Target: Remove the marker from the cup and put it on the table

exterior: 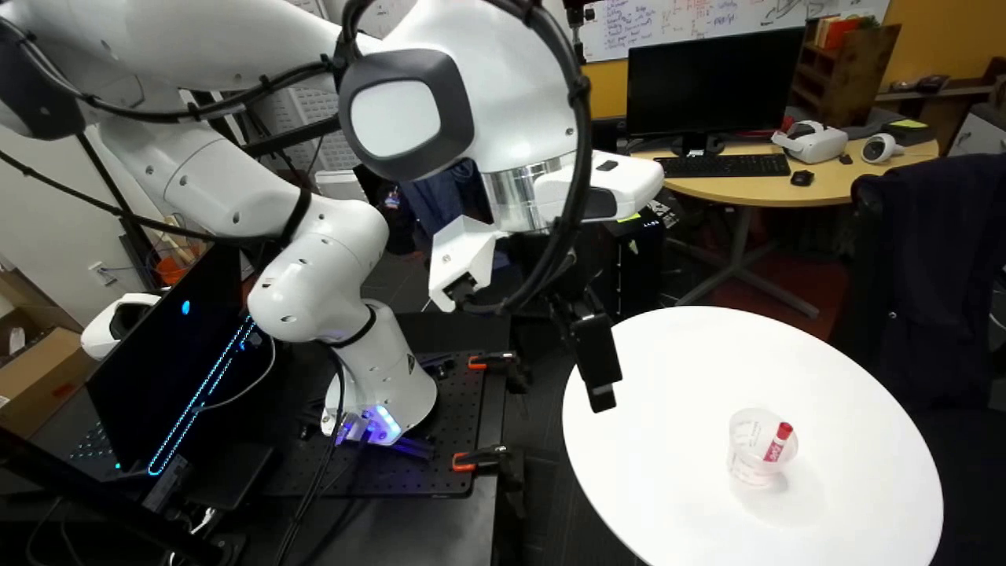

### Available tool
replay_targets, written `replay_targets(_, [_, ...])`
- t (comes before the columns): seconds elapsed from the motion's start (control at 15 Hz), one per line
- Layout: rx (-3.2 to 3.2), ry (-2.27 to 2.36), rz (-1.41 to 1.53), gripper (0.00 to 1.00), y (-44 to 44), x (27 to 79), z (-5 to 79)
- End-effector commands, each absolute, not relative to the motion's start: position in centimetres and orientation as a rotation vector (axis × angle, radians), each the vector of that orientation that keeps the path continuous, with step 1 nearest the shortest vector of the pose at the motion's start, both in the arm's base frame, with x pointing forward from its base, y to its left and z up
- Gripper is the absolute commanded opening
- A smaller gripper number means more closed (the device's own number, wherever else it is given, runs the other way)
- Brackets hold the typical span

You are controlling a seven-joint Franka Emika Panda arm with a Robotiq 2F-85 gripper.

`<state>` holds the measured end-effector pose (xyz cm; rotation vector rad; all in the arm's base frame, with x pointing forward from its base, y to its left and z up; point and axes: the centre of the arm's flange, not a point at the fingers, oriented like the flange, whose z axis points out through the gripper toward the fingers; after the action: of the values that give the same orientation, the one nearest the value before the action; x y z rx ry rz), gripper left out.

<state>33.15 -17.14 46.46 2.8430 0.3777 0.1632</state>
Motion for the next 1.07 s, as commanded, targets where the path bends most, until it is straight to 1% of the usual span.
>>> replay_targets(0.0, [2.832, 0.443, 0.307, 1.0, -17.2, 36.4, 44.4])
replay_targets(0.33, [2.855, 0.58, 0.442, 1.0, -15.9, 39.7, 42.1])
replay_targets(0.6, [2.91, 0.737, 0.43, 1.0, -15.0, 41.4, 40.2])
replay_targets(1.0, [2.845, 0.748, 0.447, 1.0, -15.1, 44.2, 37.5])
